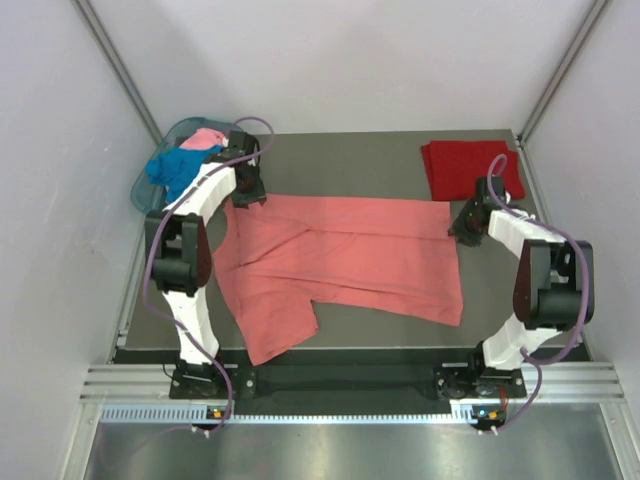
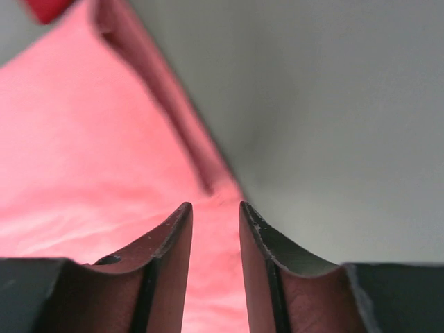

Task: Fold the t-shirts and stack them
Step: Fold the tshirt

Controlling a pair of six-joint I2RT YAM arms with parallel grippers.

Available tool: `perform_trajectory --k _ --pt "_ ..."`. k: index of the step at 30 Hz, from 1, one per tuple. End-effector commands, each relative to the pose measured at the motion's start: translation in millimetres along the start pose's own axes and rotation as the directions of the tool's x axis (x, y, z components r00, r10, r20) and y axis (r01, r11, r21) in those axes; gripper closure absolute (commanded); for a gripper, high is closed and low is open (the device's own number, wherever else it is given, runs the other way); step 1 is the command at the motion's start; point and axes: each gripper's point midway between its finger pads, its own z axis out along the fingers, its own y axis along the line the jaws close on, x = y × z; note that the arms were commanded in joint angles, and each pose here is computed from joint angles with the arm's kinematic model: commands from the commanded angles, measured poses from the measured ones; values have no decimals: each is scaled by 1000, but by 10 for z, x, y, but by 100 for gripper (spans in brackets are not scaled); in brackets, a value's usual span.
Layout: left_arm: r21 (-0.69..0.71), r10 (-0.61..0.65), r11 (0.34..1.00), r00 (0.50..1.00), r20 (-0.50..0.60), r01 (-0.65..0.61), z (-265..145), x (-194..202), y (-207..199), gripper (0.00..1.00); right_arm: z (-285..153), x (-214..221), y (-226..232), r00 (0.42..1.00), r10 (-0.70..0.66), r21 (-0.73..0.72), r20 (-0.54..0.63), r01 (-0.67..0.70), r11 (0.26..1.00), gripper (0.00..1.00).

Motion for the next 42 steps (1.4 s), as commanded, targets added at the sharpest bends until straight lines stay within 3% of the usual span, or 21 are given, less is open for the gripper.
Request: perform_trajectory --k 1,3,7,11,14,17,20,29,42 --pt "15 2 1000 1000 31 -3 -311 50 93 53 -379 -208 462 994 -40 -107 106 52 993 65" --pt "49 -8 999 997 82 4 -470 34 81 53 -483 -121 719 989 -90 -155 116 108 982 61" --pt "108 16 994 998 64 -23 -543 369 105 53 -718 130 1374 971 -188 -337 146 227 914 55" --pt "287 182 941 983 24 -182 -582 735 -219 54 -897 426 1990 947 -265 -475 184 321 819 51" --pt "289 323 905 946 13 -313 -532 965 -391 53 -894 622 2206 936 -312 -512 163 351 784 50" --pt "217 423 883 906 19 -417 -429 1043 -434 52 -848 738 2268 931 -336 -531 143 359 768 49" --pt "180 447 877 894 33 -445 -328 1008 -419 52 -834 814 2289 929 -341 -554 142 360 750 48" --pt "39 464 885 885 -21 -463 -82 949 -234 52 -809 813 2305 924 -352 -561 149 372 739 47" --pt "-106 472 879 879 71 -464 -49 477 -204 53 -835 867 2411 926 -340 -601 161 365 711 46"
